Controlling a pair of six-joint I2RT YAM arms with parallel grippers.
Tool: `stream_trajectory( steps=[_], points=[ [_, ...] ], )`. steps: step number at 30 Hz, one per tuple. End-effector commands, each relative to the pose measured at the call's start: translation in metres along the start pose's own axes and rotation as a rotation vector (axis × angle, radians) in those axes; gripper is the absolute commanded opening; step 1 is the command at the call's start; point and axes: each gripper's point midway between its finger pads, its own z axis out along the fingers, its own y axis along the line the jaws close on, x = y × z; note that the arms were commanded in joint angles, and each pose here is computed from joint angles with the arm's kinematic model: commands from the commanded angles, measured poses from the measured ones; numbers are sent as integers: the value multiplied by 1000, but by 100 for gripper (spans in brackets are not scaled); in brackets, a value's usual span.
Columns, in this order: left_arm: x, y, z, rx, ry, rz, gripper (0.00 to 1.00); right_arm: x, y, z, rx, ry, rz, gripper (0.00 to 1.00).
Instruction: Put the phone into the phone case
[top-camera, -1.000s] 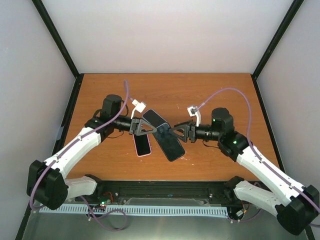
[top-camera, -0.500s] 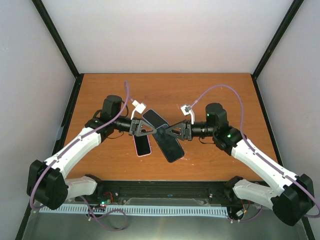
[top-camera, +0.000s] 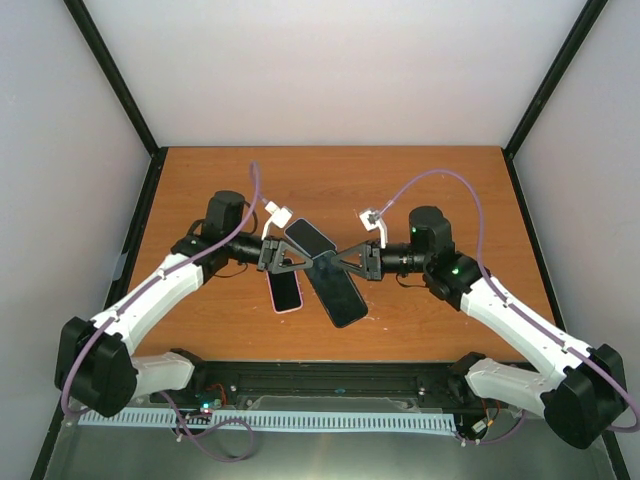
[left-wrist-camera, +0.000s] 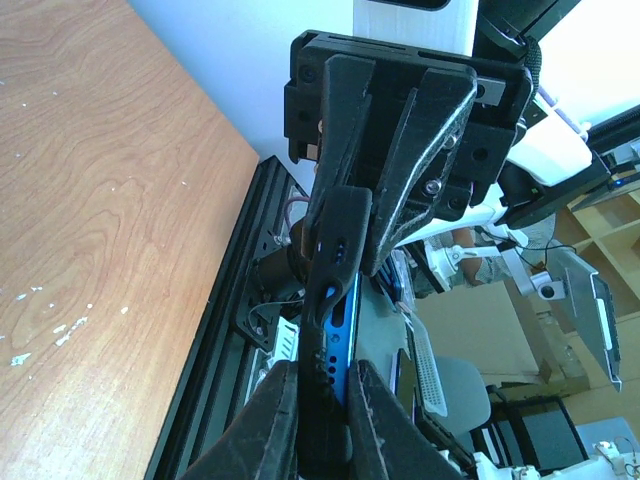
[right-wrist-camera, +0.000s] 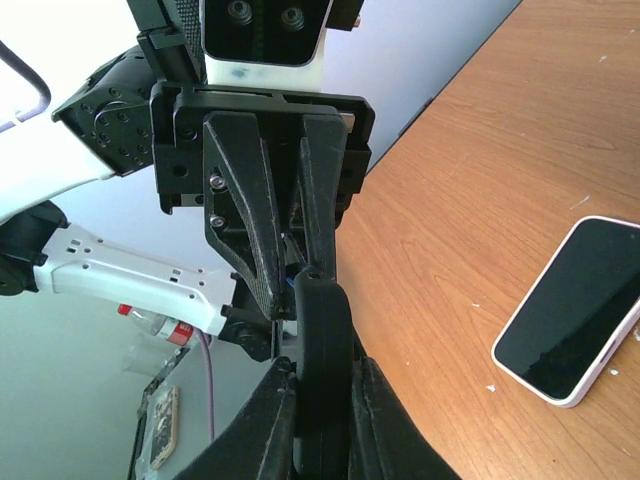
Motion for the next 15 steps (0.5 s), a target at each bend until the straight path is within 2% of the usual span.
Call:
stream_trajectory(
  steps=[1, 3, 6, 8, 10, 12, 15],
  points=[
    [-9, 1, 0, -24, -6, 12, 0, -7, 7, -4, -6, -52, -48, 3],
    [-11, 2, 0, -37, -12, 2, 1, -6, 6, -5, -2, -64, -40, 3],
    [-16, 2, -1, -52, -24, -1, 9, -5, 0, -5, 17, -80, -10, 3],
    [-22, 3, -2, -78, -44, -8, 25, -5, -7, -5, 43, -100, 36, 3],
    [-30, 6, -4, -118, -81, -34, 37, -6, -15, -6, 74, -128, 87, 3],
    [-35, 9, -5, -139, -116, -76, 60, -10, -20, -9, 94, -178, 131, 3],
    [-39, 11, -10, -178, -174, -109, 74, -18, -26, -16, 119, -272, 192, 3]
  ],
)
